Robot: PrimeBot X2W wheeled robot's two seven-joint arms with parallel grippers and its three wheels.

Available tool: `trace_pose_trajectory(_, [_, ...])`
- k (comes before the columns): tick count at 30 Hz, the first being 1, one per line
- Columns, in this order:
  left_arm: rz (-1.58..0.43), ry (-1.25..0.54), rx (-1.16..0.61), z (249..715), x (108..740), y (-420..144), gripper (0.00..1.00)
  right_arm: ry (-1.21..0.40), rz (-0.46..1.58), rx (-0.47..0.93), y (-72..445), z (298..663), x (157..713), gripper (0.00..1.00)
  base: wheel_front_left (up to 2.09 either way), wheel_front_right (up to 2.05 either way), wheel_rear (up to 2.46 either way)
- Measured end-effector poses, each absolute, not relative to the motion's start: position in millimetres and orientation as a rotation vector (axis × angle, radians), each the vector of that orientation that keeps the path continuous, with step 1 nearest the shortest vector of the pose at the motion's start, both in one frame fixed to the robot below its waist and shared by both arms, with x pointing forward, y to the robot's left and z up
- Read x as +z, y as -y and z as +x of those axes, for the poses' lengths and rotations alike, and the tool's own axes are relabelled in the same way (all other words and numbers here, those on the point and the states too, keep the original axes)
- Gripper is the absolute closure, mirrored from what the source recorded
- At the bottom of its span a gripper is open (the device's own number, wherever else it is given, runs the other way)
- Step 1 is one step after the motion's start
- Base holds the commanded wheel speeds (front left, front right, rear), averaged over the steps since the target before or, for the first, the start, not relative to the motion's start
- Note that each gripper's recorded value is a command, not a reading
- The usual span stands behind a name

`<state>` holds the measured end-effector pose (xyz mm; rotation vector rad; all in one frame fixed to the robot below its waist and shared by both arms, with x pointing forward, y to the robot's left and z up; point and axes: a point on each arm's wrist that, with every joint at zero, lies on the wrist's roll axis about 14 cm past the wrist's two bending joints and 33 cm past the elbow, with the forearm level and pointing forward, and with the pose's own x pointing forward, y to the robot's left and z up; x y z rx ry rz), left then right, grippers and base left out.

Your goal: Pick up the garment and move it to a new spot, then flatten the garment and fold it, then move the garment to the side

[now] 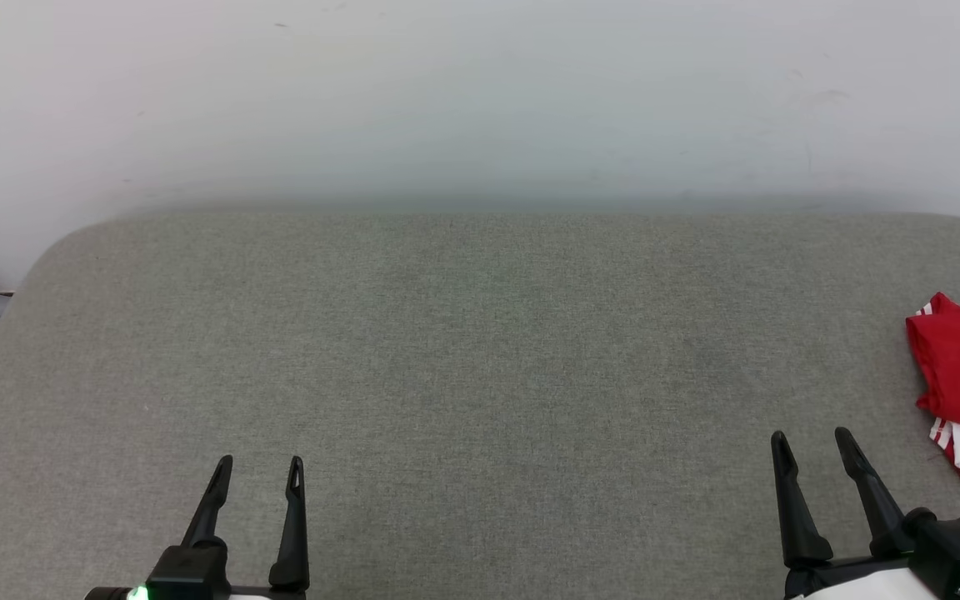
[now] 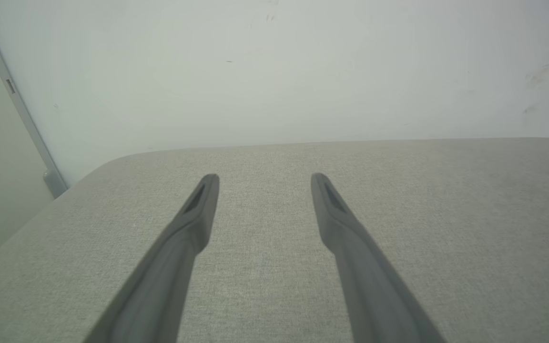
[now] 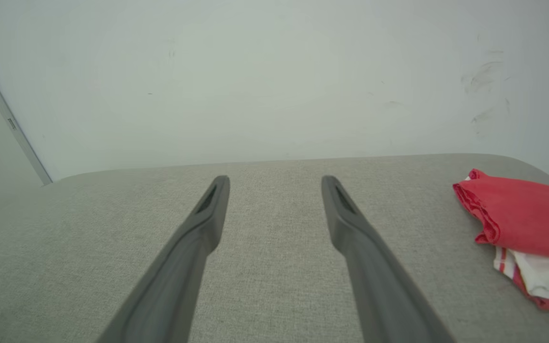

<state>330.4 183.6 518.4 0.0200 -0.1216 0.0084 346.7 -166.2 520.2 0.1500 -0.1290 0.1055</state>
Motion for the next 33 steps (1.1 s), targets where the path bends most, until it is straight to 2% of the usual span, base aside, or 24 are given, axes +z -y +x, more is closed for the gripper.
trace_pose_trajectory(7, [0.01,0.114,0.004,331,516,-184,0.0,0.122,0.155,0.103,166,345,518,0.0,0.0,0.0,0.0])
trace_pose_trajectory(8, [0.01,0.106,0.004,330,514,-184,1.0,0.114,0.155,0.102,166,344,515,1.0,0.0,0.0,0.0])
trace_pose_trajectory(13, [-0.001,0.036,0.009,325,493,-185,1.0,0.052,0.167,0.094,167,339,497,1.0,0.0,0.0,0.0])
trace_pose_trajectory(33, [-0.392,-0.038,0.08,336,481,-198,1.0,0.004,0.522,0.019,180,348,490,1.0,0.0,0.0,0.0])
